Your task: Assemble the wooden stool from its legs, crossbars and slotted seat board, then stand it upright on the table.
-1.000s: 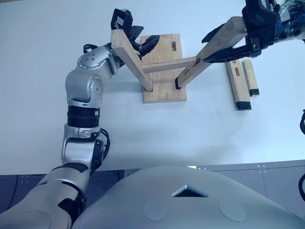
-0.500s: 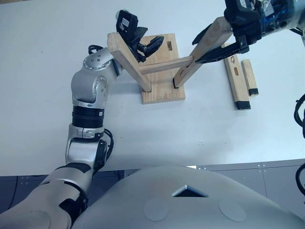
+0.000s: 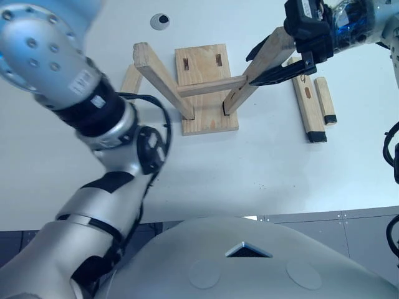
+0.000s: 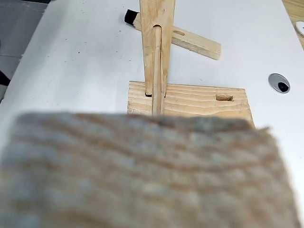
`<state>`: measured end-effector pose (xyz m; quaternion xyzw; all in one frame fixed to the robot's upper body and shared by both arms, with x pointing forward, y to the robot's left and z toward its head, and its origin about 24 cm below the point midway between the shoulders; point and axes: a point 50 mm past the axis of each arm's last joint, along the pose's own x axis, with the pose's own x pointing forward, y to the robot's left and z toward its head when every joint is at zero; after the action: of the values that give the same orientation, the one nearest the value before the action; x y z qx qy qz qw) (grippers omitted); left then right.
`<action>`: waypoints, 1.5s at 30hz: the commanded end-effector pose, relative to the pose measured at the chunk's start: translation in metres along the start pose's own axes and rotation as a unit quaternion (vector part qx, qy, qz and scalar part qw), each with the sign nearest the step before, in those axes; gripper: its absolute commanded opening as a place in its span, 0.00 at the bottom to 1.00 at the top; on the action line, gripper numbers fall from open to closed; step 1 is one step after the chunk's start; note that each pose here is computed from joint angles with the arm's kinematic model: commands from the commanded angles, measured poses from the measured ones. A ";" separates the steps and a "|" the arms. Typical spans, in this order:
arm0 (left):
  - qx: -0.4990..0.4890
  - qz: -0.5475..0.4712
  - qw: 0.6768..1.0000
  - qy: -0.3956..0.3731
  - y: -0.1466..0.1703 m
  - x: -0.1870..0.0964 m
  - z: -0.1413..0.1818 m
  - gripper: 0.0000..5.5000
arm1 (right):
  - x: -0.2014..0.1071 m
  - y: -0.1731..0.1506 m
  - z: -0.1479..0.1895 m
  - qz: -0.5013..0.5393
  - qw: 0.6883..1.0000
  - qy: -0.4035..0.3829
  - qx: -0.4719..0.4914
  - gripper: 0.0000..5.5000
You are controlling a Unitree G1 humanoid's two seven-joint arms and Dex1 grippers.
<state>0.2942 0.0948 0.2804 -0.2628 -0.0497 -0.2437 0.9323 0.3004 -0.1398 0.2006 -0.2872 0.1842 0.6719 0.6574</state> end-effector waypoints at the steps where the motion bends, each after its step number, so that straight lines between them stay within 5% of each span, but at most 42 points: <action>1: -0.047 0.073 0.994 0.072 0.006 -0.006 -0.035 0.29 | 0.027 0.006 -0.031 -0.015 0.997 0.051 0.058 0.37; 5: -0.025 0.069 0.984 0.165 -0.001 -0.016 -0.068 0.18 | 0.031 0.005 -0.033 -0.035 0.995 0.054 0.070 0.37; 12: 0.162 0.015 0.942 0.292 -0.001 -0.043 -0.126 0.00 | 0.038 0.002 -0.031 -0.045 0.995 0.049 0.078 0.37; 17: 0.248 0.094 0.871 0.413 0.054 -0.083 -0.201 0.00 | 0.040 0.007 -0.028 -0.025 0.996 0.044 0.074 0.37; 20: 0.237 0.104 0.866 0.428 0.067 -0.096 -0.220 0.00 | 0.042 0.008 -0.026 -0.014 0.997 0.042 0.069 0.37; 23: 0.253 0.094 0.887 0.375 0.062 -0.084 -0.212 0.00 | 0.045 0.008 -0.024 -0.006 0.997 0.041 0.064 0.37; 27: 0.278 0.029 0.956 0.084 0.024 -0.032 -0.113 0.00 | 0.045 0.007 -0.025 -0.005 0.997 0.046 0.063 0.37; 30: 0.270 -0.005 0.960 -0.074 0.004 -0.022 -0.043 0.00 | 0.045 0.007 -0.030 -0.005 0.996 0.056 0.069 0.37; 35: 0.205 0.019 0.954 -0.220 0.001 -0.028 0.029 0.00 | 0.047 0.007 -0.039 0.011 0.990 0.097 0.097 0.37; 42: 0.191 0.267 0.920 -0.216 0.079 -0.050 0.043 0.00 | 0.062 0.013 -0.055 0.048 0.980 0.161 0.107 0.37; 45: 0.154 0.378 0.907 -0.102 0.122 -0.059 -0.003 0.00 | 0.070 0.019 -0.057 0.063 0.979 0.166 0.105 0.37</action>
<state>0.2889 0.1977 0.2689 -0.1391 -0.2275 0.0959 0.9590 0.3091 -0.1144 0.1983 -0.3101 0.2052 0.6476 0.6651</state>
